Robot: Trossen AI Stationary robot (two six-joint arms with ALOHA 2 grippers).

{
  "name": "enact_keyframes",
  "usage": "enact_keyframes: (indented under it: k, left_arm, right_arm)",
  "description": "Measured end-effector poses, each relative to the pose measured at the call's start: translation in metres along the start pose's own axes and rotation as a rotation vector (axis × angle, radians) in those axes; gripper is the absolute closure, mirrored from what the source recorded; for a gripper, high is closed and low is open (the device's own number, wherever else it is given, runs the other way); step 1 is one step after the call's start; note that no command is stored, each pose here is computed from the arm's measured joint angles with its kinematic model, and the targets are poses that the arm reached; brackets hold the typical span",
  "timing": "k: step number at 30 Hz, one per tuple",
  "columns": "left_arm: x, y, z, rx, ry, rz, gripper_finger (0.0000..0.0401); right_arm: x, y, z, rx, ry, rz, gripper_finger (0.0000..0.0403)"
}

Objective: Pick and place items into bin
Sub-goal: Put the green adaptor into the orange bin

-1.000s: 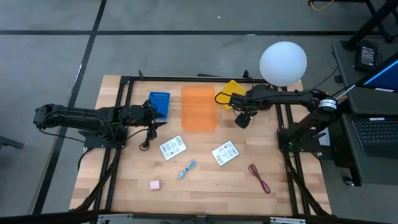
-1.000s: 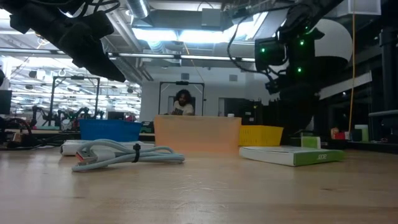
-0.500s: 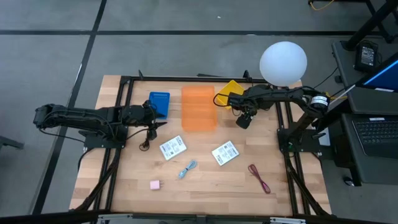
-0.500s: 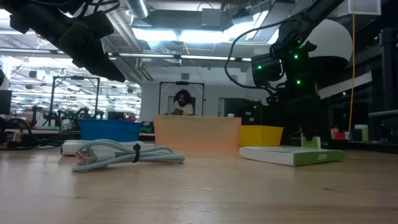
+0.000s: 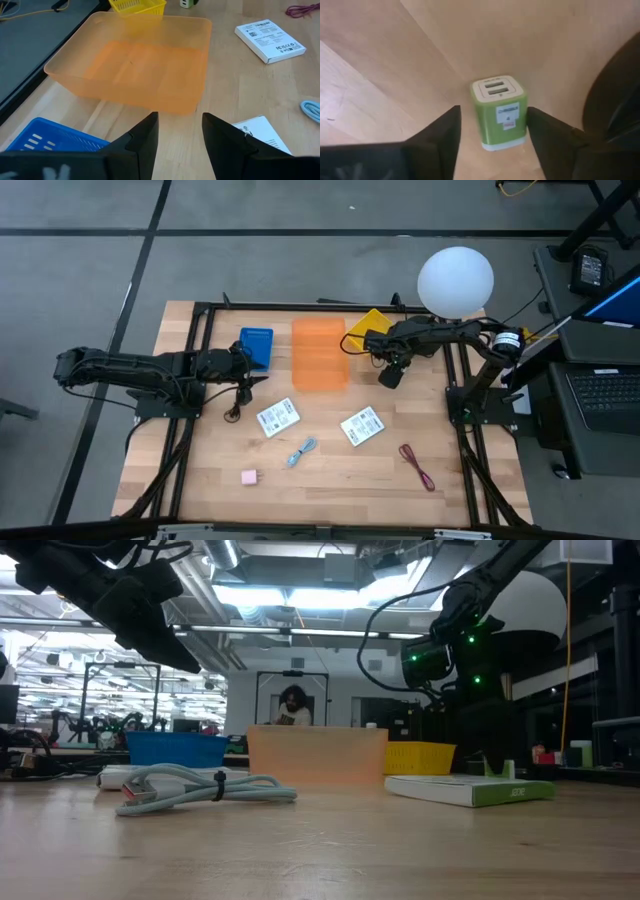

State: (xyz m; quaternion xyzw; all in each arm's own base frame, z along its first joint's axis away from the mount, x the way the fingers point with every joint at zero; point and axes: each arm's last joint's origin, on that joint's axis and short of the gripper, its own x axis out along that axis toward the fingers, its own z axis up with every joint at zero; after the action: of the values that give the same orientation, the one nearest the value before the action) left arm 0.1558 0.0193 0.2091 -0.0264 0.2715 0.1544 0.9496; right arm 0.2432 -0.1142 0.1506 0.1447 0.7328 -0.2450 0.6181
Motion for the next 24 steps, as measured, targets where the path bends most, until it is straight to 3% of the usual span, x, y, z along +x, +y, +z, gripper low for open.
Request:
enact_keyframes:
  k: [7,19,24]
  left_arm:
    - [0.000,0.000,0.000,-0.003,0.000,0.000,0.0256]
    - [0.000,0.000,0.000,-0.002,0.000,0.000,0.0257]
    - [0.000,0.000,0.000,-0.003,0.000,0.000,0.0257]
  right_arm:
    - [0.000,0.000,0.000,0.002,0.002,-0.001,0.0301]
    - [-0.002,0.002,0.000,0.019,0.009,0.025,0.0303]
    - [-0.021,0.008,0.000,0.023,-0.055,0.052,0.0303]
